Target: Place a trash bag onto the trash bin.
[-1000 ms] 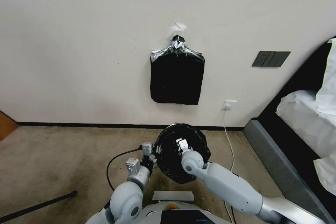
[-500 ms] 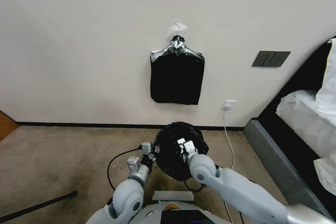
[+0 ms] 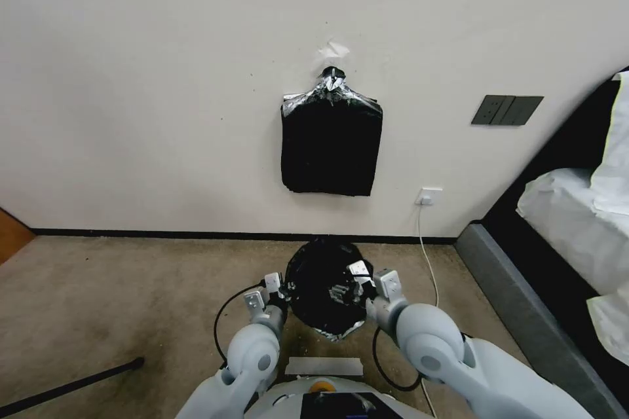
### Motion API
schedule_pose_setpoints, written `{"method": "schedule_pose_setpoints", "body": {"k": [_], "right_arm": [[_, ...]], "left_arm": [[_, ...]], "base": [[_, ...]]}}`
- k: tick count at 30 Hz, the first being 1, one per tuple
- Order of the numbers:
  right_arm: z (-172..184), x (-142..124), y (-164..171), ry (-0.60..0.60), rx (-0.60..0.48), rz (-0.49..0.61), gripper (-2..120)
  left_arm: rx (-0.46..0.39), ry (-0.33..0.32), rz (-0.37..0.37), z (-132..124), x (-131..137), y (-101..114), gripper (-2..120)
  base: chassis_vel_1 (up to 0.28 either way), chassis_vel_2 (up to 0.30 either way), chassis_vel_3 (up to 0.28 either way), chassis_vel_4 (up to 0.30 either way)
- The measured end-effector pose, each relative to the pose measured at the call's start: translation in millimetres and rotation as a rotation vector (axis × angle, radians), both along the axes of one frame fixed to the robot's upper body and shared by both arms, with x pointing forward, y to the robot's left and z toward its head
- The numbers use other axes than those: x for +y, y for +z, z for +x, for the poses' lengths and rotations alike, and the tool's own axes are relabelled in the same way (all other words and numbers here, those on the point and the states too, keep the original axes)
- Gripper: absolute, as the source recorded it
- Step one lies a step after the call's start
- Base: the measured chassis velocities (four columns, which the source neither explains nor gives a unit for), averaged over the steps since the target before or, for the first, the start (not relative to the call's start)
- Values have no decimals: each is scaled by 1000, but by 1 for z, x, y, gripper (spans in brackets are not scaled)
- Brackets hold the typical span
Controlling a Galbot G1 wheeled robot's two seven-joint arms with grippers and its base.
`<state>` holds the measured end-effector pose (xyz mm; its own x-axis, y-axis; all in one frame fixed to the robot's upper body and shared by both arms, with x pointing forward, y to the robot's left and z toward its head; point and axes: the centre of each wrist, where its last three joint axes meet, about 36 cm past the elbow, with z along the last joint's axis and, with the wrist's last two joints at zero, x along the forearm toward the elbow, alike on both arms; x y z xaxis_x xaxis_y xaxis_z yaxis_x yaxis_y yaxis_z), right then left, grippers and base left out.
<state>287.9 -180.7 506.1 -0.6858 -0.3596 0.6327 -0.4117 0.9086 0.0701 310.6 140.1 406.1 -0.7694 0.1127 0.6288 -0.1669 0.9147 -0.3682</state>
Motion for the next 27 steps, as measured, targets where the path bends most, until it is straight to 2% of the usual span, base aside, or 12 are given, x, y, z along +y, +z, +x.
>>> {"method": "schedule_pose_setpoints", "body": {"k": [7,15,17,18,20,22,23,25,27], "right_arm": [[-9,-5,-4,-28,18,0,100],[-9,-9,-3,-38,14,-3,100],[-9,-9,-2,-38,10,-4,100],[-9,-9,-2,-38,10,-4,100],[-10,-10,-1,-45,11,3,100],[-10,-10,-2,-46,11,3,100],[-12,-10,-3,-54,13,5,100],[-13,-10,-4,-57,11,8,100],[-14,-9,-7,-66,4,20,100]], "left_arm": [[23,-1,4,1,2,-8,1],[8,-9,25,1,9,-10,1],[-13,-27,18,5,13,-11,9],[-13,-27,18,5,13,-11,9],[-22,-37,14,8,16,-12,21],[-21,-38,13,8,16,-12,21],[-19,-62,9,5,18,-12,30],[-19,-73,7,2,19,-12,34],[-31,-92,6,-1,20,-11,46]], "base": [[0,0,0,0],[0,0,0,0],[0,0,0,0],[0,0,0,0],[0,0,0,0],[0,0,0,0],[0,0,0,0],[0,0,0,0],[0,0,0,0]]}}
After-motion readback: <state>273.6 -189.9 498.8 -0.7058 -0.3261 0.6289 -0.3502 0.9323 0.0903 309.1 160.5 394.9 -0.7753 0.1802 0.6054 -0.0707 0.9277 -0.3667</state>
